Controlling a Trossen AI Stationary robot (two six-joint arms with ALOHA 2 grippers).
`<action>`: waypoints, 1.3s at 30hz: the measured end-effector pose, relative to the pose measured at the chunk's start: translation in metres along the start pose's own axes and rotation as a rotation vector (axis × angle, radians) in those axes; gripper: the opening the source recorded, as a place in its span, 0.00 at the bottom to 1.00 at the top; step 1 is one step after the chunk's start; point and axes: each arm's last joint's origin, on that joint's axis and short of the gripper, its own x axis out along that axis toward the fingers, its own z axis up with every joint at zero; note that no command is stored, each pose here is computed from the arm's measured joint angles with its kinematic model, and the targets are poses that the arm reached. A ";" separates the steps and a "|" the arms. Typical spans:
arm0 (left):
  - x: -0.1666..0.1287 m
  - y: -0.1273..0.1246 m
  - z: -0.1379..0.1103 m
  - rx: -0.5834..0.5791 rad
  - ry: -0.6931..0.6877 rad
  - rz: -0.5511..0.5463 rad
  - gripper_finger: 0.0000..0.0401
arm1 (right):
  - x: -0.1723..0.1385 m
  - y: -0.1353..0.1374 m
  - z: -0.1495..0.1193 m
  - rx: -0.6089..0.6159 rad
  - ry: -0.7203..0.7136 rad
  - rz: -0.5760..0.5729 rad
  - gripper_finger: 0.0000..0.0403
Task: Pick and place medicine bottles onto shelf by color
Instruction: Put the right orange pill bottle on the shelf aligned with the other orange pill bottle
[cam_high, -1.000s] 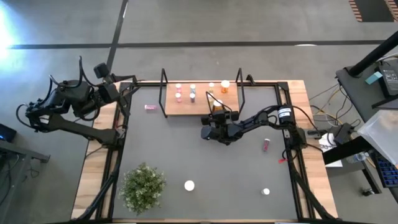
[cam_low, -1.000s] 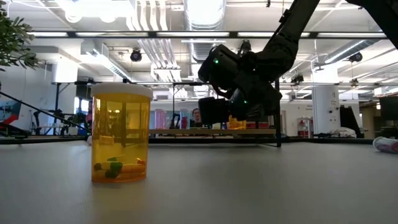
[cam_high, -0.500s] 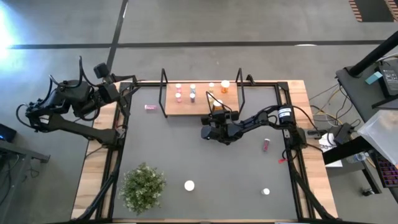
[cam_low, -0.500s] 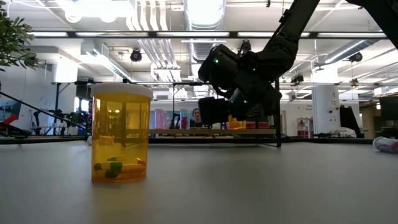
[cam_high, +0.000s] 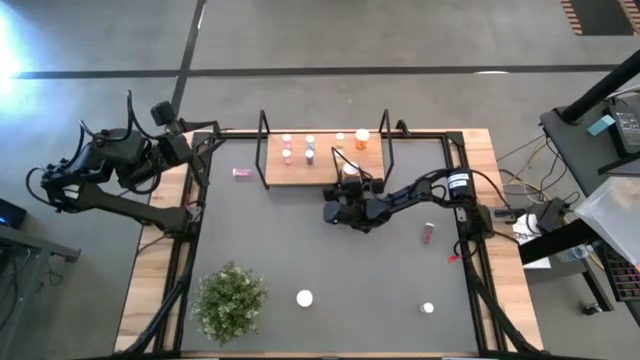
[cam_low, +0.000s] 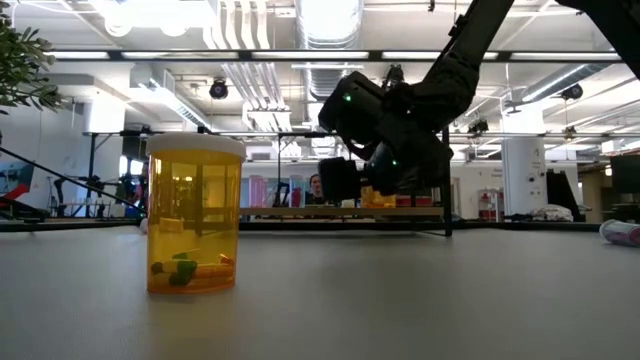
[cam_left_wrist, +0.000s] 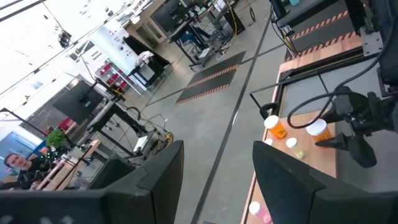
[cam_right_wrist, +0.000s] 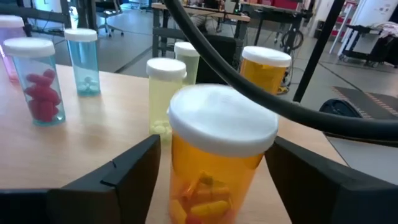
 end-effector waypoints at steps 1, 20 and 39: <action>0.000 0.000 0.000 0.000 0.000 0.000 0.44 | -0.001 0.000 0.003 0.008 0.000 0.003 0.70; -0.006 0.004 -0.003 -0.012 -0.012 0.007 0.44 | -0.016 -0.016 0.068 0.112 0.096 0.156 0.74; -0.009 0.007 -0.004 -0.021 -0.019 0.012 0.44 | -0.023 -0.062 0.130 0.269 0.763 0.355 0.75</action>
